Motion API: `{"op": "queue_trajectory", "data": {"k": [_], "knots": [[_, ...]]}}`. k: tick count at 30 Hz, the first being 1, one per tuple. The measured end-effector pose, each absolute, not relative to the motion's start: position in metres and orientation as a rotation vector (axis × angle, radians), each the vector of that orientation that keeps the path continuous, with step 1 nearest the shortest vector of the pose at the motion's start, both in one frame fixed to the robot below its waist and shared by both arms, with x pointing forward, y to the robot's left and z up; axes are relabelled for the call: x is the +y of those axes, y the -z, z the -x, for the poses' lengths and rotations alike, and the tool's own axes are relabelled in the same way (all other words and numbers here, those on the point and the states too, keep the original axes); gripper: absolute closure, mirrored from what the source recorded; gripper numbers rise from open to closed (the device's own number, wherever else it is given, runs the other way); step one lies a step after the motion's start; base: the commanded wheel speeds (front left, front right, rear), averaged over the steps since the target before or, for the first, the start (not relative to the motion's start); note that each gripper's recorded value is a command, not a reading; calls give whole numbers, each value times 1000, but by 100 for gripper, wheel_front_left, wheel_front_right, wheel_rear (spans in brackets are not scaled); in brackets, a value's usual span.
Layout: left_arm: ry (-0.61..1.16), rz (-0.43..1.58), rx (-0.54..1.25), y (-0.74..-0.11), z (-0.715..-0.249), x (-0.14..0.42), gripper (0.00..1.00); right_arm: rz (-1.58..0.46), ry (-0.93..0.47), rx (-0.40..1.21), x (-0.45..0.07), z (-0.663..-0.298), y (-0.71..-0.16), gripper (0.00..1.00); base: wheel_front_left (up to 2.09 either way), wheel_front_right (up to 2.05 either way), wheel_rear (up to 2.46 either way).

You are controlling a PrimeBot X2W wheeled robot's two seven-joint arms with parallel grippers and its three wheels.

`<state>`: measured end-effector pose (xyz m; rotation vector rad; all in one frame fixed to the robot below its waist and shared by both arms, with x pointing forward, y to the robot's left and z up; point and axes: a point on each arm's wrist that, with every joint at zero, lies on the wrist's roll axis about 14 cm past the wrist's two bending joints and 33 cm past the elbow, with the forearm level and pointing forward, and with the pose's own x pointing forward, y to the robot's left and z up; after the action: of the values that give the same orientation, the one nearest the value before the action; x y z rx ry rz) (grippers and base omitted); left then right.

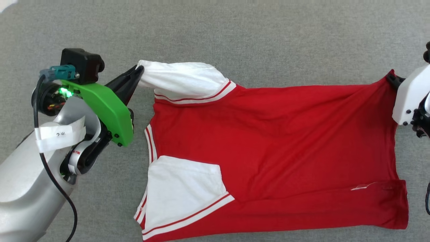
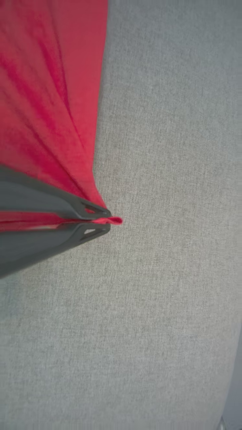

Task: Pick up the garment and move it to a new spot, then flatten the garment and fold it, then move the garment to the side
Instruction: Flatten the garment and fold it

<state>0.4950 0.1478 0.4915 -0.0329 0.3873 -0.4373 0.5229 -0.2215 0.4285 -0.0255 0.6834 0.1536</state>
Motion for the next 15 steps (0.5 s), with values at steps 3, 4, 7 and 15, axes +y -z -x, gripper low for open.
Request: {"op": "queue_trajectory", "data": {"k": [3, 4, 7, 15], "knots": [[423, 45, 364, -500, -491, 151, 100, -2, -145, 633, -226, -516, -440, 100, 0, 0, 0], [421, 54, 356, -503, -490, 151, 100, -24, -145, 613, -227, -514, -445, 100, 0, 0, 0], [415, 64, 340, -510, -483, 152, 100, -67, -148, 564, -227, -507, -456, 100, 0, 0, 0], [387, 90, 312, -521, -454, 156, 100, -132, -149, 483, -237, -480, -471, 100, 0, 0, 0]]}}
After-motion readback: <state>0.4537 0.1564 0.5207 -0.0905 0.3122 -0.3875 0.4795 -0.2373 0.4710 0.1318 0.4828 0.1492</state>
